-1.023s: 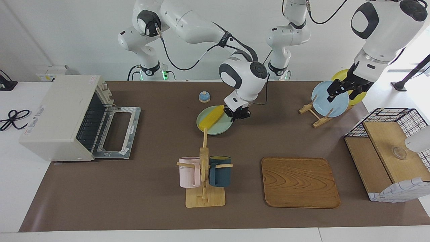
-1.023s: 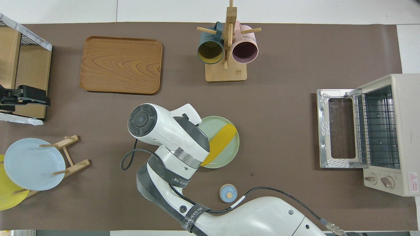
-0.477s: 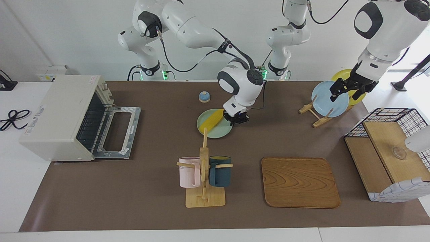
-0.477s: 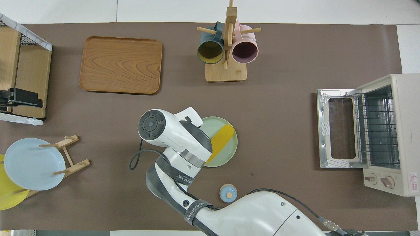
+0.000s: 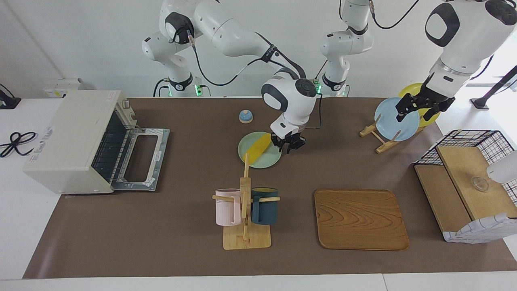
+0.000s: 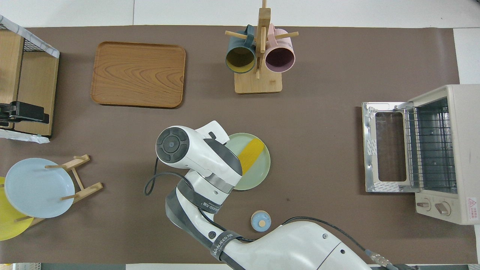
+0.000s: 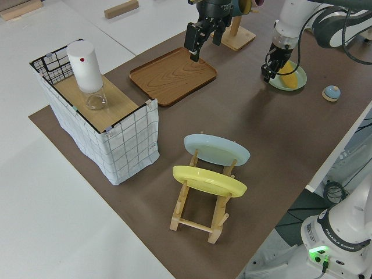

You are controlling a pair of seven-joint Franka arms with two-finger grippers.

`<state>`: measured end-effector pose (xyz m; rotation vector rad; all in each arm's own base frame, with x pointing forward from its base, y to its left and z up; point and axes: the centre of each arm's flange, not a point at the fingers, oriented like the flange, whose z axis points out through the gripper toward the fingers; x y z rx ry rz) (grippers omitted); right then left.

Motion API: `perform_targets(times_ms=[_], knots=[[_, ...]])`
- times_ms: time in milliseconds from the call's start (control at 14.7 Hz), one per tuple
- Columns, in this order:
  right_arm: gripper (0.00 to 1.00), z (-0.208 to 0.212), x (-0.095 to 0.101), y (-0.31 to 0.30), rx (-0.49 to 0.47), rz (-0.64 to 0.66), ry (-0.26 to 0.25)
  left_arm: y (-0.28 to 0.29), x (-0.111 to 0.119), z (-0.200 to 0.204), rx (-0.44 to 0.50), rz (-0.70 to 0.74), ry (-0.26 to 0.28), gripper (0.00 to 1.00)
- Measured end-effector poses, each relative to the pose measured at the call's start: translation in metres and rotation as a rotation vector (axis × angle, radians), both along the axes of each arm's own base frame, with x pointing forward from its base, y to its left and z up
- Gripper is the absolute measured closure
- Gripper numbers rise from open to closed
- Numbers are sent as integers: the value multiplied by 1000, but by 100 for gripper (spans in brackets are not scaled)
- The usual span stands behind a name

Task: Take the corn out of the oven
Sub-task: 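Lower the plate onto the table center and open the right gripper, then withdraw the right gripper while the left gripper reaches the corn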

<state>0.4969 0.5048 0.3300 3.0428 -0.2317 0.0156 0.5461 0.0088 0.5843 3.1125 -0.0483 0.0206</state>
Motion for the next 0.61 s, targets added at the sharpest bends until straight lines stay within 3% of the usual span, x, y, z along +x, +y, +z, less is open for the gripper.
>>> perform_targets(times_ms=[273,477,614], knots=[[76,37,-6,-23,-92,6,40,-15,1,-7,1,-33,1,0],[99,55,-5,-63,-150,16,75,-48,-1,-15,-4,-104,9,0],[99,48,-5,-111,-183,15,116,-82,-4,-28,-28,-157,17,0]])
